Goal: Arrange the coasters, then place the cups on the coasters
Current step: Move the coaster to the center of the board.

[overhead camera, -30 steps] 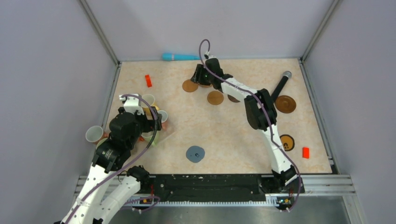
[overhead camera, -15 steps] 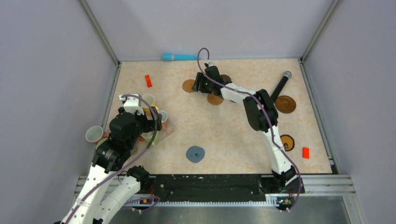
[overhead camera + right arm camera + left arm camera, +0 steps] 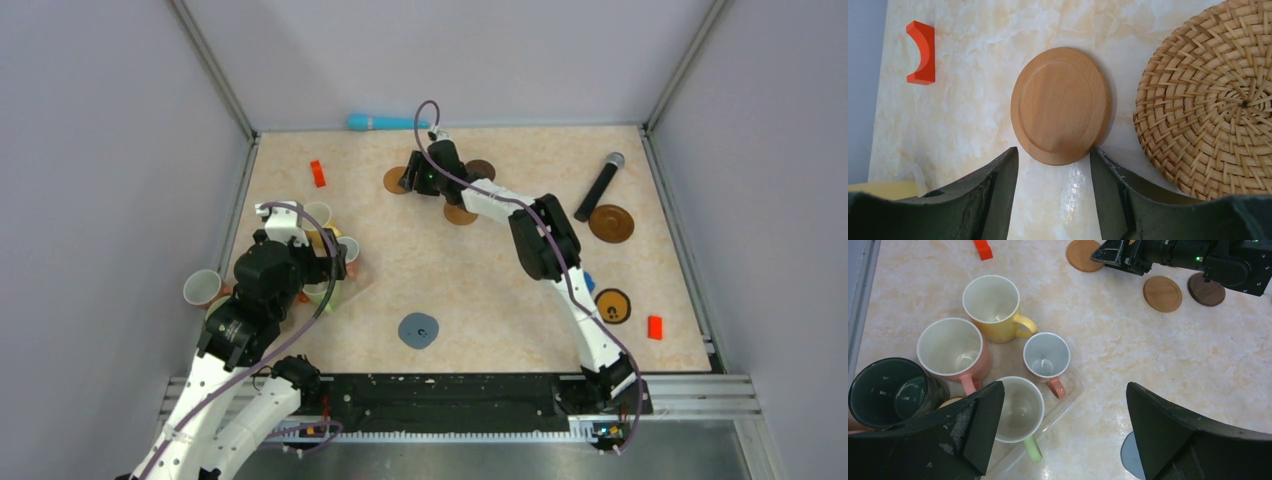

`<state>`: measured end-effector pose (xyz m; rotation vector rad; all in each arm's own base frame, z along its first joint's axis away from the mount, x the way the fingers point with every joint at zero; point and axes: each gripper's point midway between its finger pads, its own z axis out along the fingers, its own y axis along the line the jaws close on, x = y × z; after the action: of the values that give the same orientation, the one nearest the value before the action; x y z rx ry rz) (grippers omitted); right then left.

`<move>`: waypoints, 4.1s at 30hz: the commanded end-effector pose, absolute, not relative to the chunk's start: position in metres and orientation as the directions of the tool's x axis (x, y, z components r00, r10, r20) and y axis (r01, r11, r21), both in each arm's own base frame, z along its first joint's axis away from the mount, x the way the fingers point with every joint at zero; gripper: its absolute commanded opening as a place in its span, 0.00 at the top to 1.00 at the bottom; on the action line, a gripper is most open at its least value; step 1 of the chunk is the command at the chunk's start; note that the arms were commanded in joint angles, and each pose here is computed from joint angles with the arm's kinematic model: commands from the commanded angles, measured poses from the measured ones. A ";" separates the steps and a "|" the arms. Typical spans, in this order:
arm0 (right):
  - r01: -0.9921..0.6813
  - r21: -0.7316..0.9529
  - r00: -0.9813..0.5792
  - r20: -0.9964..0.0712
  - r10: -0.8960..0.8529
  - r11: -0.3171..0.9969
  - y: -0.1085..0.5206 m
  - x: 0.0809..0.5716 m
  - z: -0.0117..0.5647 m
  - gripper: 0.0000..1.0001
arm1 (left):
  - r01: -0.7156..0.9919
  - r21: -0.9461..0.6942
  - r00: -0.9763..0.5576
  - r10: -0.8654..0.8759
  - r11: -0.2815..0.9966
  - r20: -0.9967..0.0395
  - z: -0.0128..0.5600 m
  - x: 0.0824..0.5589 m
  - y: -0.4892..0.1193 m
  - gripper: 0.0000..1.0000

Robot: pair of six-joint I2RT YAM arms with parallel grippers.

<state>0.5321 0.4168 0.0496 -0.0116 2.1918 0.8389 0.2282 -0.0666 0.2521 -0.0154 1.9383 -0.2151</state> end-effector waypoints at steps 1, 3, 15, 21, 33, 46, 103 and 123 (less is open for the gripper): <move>-0.277 0.556 -0.697 -0.678 0.234 0.784 0.427 0.537 0.041 0.45 | 0.088 -0.169 -0.339 -0.130 0.982 -0.932 0.258 0.234 -0.068 0.03; -0.288 0.557 -0.696 -0.681 0.229 0.779 0.429 0.539 0.042 0.45 | 0.087 -0.168 -0.341 -0.130 0.982 -0.931 0.258 0.234 -0.068 0.03; -0.352 0.543 -0.648 -0.729 0.219 0.762 0.392 0.532 0.126 0.45 | 0.082 -0.164 -0.346 -0.127 0.983 -0.930 0.256 0.235 -0.067 0.03; -0.224 0.467 -0.642 -0.731 0.231 0.856 0.329 0.503 0.137 0.45 | 0.081 -0.166 -0.341 -0.129 0.983 -0.931 0.257 0.234 -0.067 0.03; 0.143 0.355 -0.645 -0.674 0.359 0.924 0.207 0.439 0.097 0.45 | 0.092 -0.171 -0.343 -0.131 0.981 -0.930 0.257 0.234 -0.069 0.03; 0.209 0.349 -0.620 -0.676 0.400 0.914 0.181 0.449 0.058 0.53 | 0.090 -0.172 -0.341 -0.132 0.981 -0.931 0.258 0.234 -0.068 0.03; 0.049 0.470 -0.528 -0.737 0.422 0.882 0.193 0.551 0.105 0.65 | 0.076 -0.157 -0.355 -0.121 0.985 -0.927 0.253 0.237 -0.067 0.03; -0.134 0.495 -0.651 -0.697 0.300 0.858 0.264 0.587 0.058 0.66 | 0.076 -0.154 -0.366 -0.116 0.985 -0.923 0.251 0.239 -0.068 0.03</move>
<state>0.5837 0.2446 0.0541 0.1819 2.1891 0.6267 0.2328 -0.0673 0.2439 -0.0135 1.9715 -0.1943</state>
